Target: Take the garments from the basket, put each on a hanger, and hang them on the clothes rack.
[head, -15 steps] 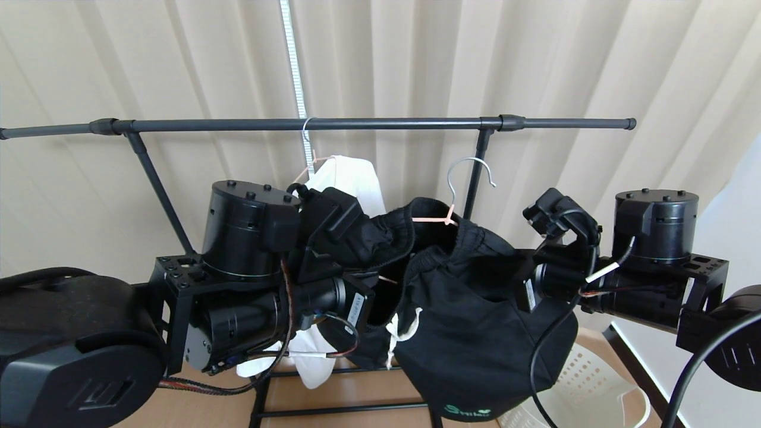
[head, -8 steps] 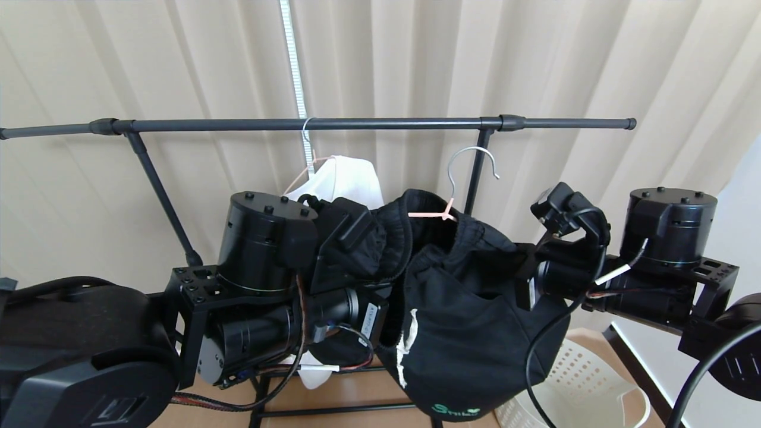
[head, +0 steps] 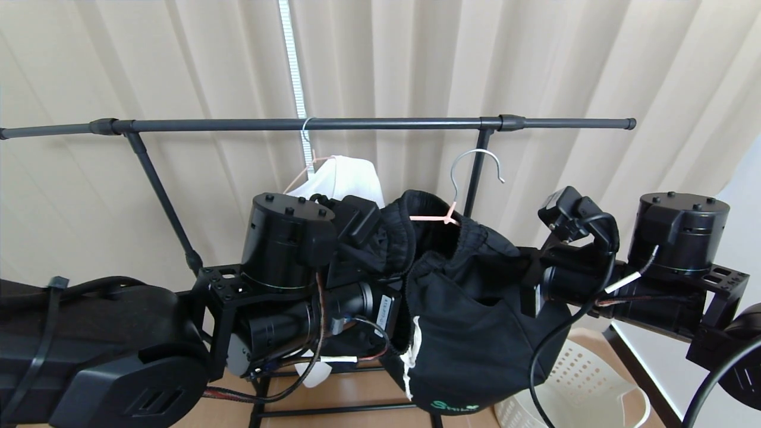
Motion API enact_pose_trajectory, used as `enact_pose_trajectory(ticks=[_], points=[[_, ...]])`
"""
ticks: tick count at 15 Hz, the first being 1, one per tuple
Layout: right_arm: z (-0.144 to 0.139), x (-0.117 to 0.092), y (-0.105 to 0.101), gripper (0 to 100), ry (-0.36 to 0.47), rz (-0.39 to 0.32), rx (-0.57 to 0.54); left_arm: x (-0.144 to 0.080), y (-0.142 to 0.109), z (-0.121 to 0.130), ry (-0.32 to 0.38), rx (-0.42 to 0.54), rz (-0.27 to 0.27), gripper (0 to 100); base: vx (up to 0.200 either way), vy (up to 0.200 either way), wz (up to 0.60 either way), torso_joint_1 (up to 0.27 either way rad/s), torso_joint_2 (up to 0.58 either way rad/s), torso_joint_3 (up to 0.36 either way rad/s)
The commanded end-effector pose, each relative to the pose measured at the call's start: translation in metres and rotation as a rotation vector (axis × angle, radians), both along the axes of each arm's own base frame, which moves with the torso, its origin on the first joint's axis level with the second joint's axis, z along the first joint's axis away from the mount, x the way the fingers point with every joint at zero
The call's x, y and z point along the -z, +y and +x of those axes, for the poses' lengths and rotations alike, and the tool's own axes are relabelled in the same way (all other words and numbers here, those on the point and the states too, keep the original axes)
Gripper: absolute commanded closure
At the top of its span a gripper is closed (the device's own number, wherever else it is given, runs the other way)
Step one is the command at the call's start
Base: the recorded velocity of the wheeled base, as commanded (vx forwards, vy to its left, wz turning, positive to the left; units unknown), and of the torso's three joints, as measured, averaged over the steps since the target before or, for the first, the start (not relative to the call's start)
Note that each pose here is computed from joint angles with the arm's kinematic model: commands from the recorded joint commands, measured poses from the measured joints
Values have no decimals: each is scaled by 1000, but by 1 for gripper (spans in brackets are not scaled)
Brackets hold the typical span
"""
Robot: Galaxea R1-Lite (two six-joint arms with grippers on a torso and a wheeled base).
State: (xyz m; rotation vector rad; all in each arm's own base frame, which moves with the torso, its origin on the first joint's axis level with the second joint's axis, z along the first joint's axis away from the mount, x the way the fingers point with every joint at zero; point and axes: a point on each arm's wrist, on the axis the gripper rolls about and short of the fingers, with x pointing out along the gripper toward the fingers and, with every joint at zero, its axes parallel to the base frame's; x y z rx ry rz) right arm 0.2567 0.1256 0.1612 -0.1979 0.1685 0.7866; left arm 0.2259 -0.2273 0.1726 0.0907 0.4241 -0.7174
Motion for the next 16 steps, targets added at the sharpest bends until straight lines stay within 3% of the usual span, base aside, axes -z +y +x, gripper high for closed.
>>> enact_pose_trajectory(ticks=[1, 7, 8, 12, 16], points=[[-2, -3, -1, 100, -8, 4, -3, 5, -3, 2, 10, 3, 10, 100, 0, 0, 0, 0, 0, 0], [-6, -4, -2, 100, -12, 6, -3, 7, -9, 4, -15, 7, -12, 100, 0, 0, 0, 0, 0, 0], [-6, -4, -3, 100, -11, 5, -3, 8, -10, 4, -14, 11, -11, 0, 0, 0, 0, 0, 0, 0], [-5, -3, -2, 100, -11, 6, -8, 3, -8, -14, -29, 25, -9, 0, 0, 0, 0, 0, 0, 0], [-3, -1, -2, 100, -3, 2, -6, -8, 10, -35, -51, 32, -28, 0, 0, 0, 0, 0, 0, 0]])
